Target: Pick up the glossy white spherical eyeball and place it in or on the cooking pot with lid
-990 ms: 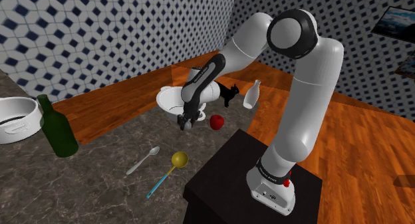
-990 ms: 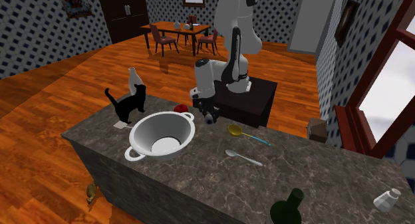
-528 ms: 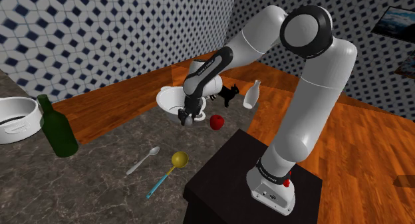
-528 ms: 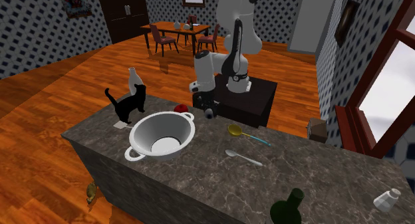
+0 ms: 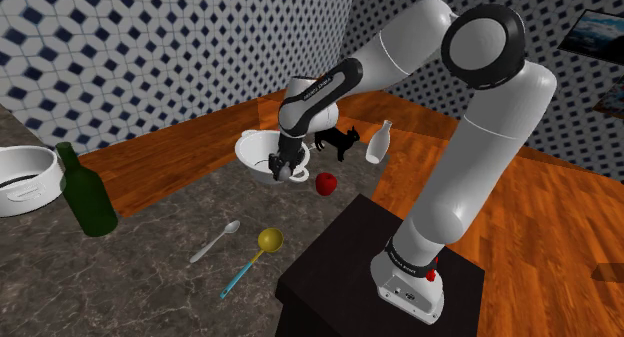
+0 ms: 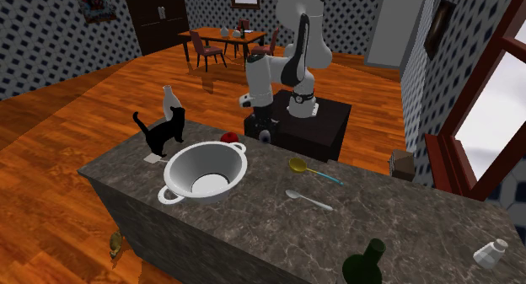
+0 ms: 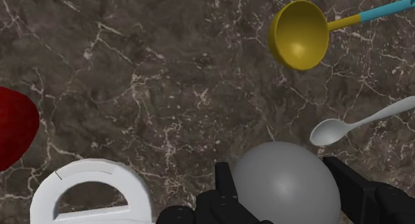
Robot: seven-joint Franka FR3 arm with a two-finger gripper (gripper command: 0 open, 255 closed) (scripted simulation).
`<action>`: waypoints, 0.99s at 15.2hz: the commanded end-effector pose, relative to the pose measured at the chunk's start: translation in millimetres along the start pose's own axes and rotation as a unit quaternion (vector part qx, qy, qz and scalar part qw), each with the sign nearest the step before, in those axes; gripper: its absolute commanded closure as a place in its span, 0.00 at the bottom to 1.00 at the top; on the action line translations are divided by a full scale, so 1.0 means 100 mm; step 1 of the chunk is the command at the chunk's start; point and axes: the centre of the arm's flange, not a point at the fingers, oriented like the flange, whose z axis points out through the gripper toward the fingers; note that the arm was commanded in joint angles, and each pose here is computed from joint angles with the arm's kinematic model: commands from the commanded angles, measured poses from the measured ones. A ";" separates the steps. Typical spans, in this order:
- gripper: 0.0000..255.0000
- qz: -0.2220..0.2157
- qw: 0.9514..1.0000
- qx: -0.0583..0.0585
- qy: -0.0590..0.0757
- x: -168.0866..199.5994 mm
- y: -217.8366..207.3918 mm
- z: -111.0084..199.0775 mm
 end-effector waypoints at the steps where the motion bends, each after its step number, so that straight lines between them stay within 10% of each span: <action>1: 1.00 0.000 1.000 0.000 0.000 -0.02 -0.01 -0.11; 15: 1.00 0.000 1.000 0.000 0.000 1.34 0.77 -0.37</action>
